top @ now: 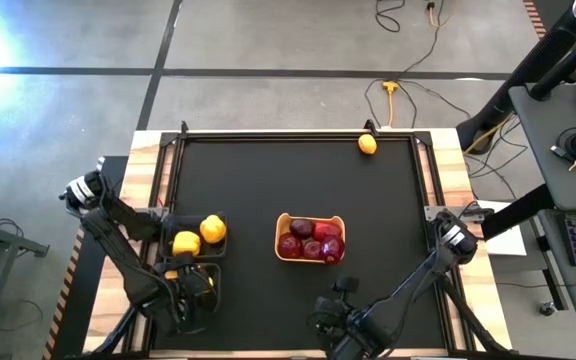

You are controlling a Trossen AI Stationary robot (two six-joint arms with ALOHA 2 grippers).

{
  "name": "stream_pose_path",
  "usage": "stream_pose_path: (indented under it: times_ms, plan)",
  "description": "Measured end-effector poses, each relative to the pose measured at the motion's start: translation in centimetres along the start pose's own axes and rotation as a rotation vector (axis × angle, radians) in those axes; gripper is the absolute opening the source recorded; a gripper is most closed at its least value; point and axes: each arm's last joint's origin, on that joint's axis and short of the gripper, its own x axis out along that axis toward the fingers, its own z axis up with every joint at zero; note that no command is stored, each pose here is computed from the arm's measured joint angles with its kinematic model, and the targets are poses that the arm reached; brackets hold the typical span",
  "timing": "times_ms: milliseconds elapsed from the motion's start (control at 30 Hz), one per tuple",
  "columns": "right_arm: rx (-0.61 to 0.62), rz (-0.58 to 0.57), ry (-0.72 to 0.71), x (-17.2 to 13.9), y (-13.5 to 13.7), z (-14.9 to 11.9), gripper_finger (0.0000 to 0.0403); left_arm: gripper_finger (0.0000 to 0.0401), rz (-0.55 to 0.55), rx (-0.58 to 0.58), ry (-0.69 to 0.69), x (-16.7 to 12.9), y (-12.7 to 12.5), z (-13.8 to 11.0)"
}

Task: Sort produce into baskets
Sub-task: Put the yellow lemon into the bottom black transparent bin

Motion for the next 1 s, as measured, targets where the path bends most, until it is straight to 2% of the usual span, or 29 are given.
stream_pose_path:
  times_ms: [200, 333, 400, 467, 533, 667, 800, 900, 1000]
  plan:
    - [0.017, -0.220, 0.110, -3.1, -3.8, 1.8, 0.0386, 0.0274, -0.007, 0.042, -0.007, -1.0, -0.4, 0.6]
    - [-0.002, -0.179, 0.099, -3.5, -5.7, 3.5, 0.0386, 0.0313, 0.038, 0.100, 0.008, -3.0, -0.4, 1.7]
    - [0.027, -0.196, 0.110, -3.6, -7.5, 4.6, 0.0386, 0.0325, 0.060, 0.127, -0.008, -4.0, -0.3, 2.3]
    - [0.039, -0.247, 0.143, -3.3, -9.7, 5.3, 0.0386, 0.0332, 0.081, 0.151, -0.080, -5.2, -0.4, 3.1]
    - [0.063, -0.272, 0.149, -2.9, -12.0, 5.9, 0.0386, 0.0334, 0.110, 0.161, -0.225, -6.2, -0.6, 4.1]
    - [0.219, -0.362, 0.178, -2.1, -18.2, 6.9, 0.0386, 0.0333, 0.140, 0.142, -0.499, -6.9, -1.3, 6.2]
    - [0.423, -0.487, 0.229, -0.3, -25.0, 6.6, 0.0386, 0.0331, 0.129, 0.164, -0.611, -4.7, -2.4, 8.7]
    - [0.586, -0.527, 0.255, 1.3, -29.8, 5.9, 0.0386, 0.0331, 0.032, 0.185, -0.661, -2.1, -3.1, 11.1]
    - [0.704, -0.471, 0.256, 3.9, -34.0, 5.3, 0.0386, 0.0331, -0.158, 0.223, -0.739, 0.8, -3.7, 13.3]
